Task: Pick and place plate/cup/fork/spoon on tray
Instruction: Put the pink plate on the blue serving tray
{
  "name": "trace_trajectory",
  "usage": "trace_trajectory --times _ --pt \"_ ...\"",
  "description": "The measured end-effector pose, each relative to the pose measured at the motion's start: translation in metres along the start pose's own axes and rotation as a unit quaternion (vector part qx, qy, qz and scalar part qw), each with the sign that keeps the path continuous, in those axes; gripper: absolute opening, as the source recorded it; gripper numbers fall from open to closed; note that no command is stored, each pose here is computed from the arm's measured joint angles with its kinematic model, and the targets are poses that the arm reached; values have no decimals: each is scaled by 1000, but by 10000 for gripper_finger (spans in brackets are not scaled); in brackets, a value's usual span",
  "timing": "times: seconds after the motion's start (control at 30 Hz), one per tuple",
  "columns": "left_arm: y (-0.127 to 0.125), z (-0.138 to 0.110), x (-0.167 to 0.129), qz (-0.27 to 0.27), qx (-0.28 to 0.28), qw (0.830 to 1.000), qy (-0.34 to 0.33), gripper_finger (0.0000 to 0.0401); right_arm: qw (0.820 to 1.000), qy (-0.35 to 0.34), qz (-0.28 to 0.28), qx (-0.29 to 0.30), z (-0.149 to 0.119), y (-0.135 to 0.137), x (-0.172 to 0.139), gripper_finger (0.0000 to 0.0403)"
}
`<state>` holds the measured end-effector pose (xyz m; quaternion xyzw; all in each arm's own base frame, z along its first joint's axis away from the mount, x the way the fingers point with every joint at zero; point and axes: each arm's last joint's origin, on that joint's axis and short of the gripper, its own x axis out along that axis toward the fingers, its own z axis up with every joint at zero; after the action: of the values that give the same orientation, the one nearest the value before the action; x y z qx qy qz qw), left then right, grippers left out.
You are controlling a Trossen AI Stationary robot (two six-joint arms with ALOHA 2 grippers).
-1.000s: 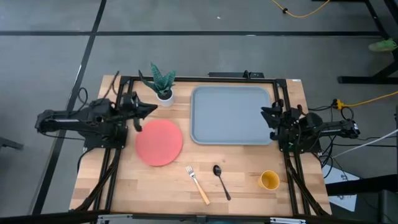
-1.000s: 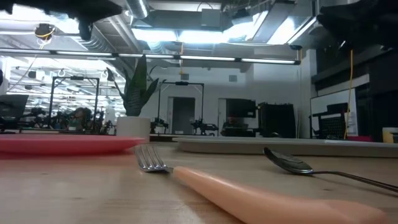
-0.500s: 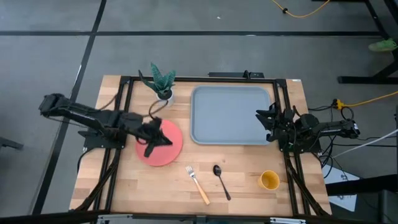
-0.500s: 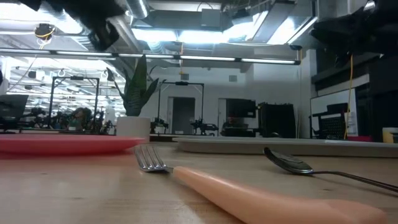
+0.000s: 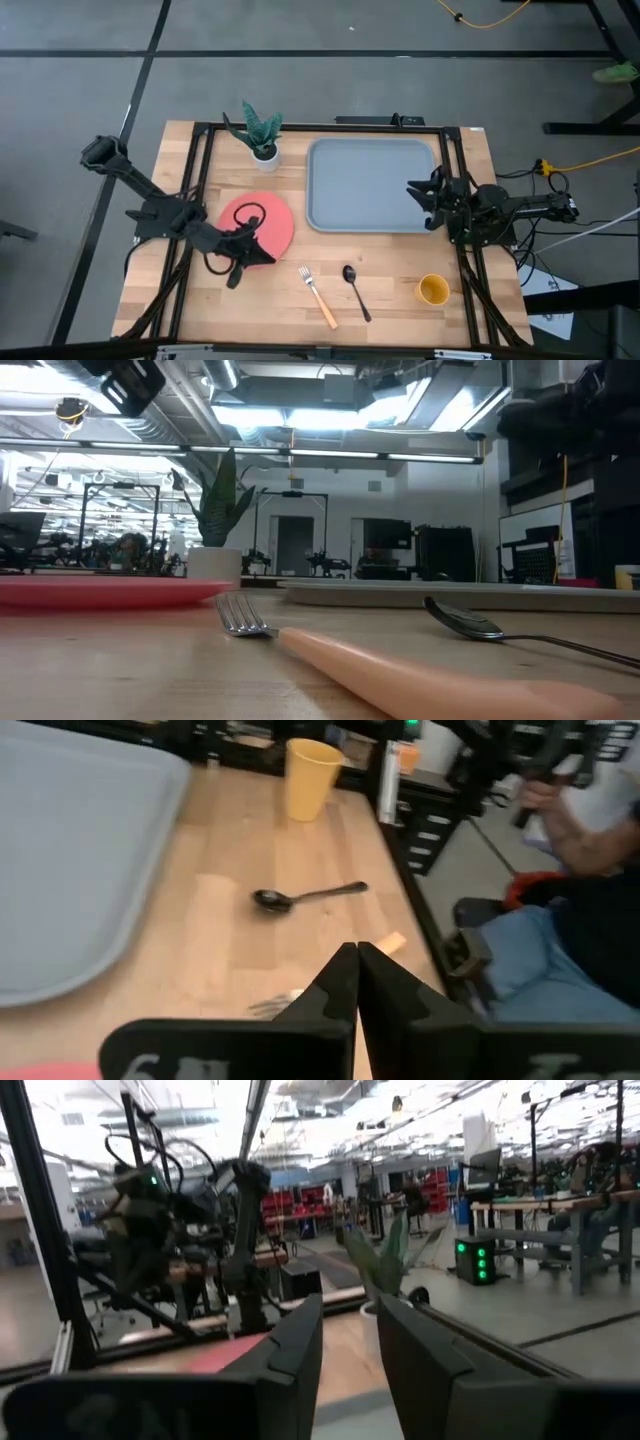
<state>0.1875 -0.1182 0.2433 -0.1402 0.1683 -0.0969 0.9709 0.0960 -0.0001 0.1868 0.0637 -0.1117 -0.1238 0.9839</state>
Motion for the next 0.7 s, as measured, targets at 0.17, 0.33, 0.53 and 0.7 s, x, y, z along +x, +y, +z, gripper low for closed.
trace_trajectory --times 0.17,0.33,0.53,0.7 --pt "-3 0 -1 -14 -14 1000 0 0 1000 17 -1 -7 -3 0 0 103" --pt "-1 3 0 32 -13 999 -37 2 1000 17 -2 -7 -4 0 0 103" --pt "8 8 0 130 -27 987 -86 57 1000 18 -2 -7 -4 0 0 103" --pt "8 5 2 143 3 987 -77 112 1000 18 -2 -7 -4 0 0 103"
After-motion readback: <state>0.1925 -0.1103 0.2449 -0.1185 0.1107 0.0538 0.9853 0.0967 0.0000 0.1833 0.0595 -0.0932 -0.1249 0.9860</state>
